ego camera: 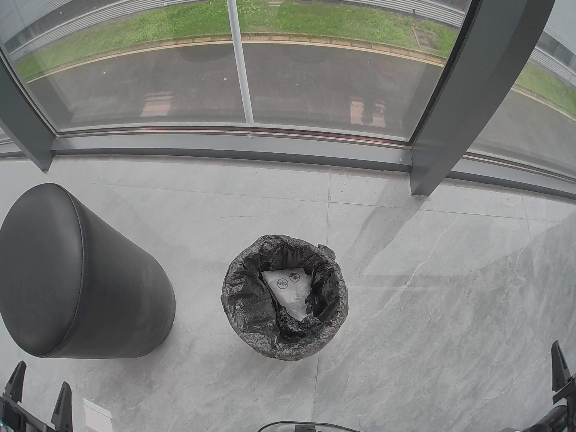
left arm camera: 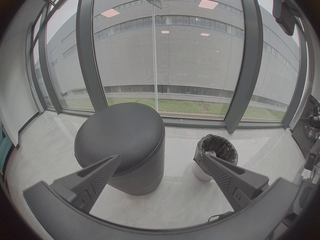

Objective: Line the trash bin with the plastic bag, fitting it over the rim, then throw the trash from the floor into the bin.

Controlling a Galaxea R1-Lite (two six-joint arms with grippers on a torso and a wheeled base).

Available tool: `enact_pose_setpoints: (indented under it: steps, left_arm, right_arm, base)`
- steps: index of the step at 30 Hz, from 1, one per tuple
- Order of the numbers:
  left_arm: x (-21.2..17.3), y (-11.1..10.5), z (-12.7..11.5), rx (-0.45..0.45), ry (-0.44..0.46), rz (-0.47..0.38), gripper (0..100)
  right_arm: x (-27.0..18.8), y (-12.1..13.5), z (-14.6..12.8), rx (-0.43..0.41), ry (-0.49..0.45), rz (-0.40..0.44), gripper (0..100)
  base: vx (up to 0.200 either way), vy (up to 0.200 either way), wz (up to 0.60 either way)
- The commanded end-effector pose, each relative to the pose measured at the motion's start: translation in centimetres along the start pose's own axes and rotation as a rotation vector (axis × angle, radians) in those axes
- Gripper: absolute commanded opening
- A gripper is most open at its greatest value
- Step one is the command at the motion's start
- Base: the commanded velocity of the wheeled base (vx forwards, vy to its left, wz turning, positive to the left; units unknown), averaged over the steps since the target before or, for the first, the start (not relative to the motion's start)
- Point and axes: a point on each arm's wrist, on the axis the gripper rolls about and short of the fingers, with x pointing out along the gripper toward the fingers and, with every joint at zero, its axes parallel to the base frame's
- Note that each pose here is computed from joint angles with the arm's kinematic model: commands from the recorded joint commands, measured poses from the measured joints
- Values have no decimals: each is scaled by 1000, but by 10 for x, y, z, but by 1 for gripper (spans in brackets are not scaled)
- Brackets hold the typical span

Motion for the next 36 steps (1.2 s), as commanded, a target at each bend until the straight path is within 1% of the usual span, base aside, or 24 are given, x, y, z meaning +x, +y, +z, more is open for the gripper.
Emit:
enact_pose_setpoints:
  steps: [1, 2, 9, 11, 13, 14, 16, 20, 36]
  left_arm:
    - [0, 0, -5, 0, 3, 0, 100]
    - [0, 0, -5, 12, 4, -6, 100]
    - [0, 0, -5, 11, 4, -6, 100]
    - [0, 0, -5, 11, 4, -6, 100]
    - [0, 0, -5, 11, 4, -6, 100]
    - [0, 0, -5, 11, 4, -6, 100]
    - [0, 0, -5, 11, 4, -6, 100]
    - [0, 0, -5, 11, 4, -6, 100]
    - [0, 0, -5, 11, 4, -6, 100]
  right_arm:
    - [-1, 1, -5, -9, -4, 55, 100]
    - [-1, 1, -5, -11, 2, 56, 100]
    - [-1, 1, -5, -26, 5, 64, 100]
    - [-1, 1, -6, -74, 13, 91, 100]
    - [-2, 2, -9, -143, 41, 153, 100]
    - [-2, 3, -10, -151, 45, 163, 100]
    - [-2, 3, -10, -141, 48, 174, 100]
    - [-1, 3, -10, -79, 51, 165, 100]
    - [-1, 3, -10, -71, 51, 155, 100]
  base:
    - [0, 0, 0]
    - [0, 0, 0]
    - [0, 0, 0]
    - [0, 0, 0]
    - [0, 0, 0]
    - [0, 0, 0]
    - [0, 0, 0]
    - [0, 0, 0]
    - [0, 0, 0]
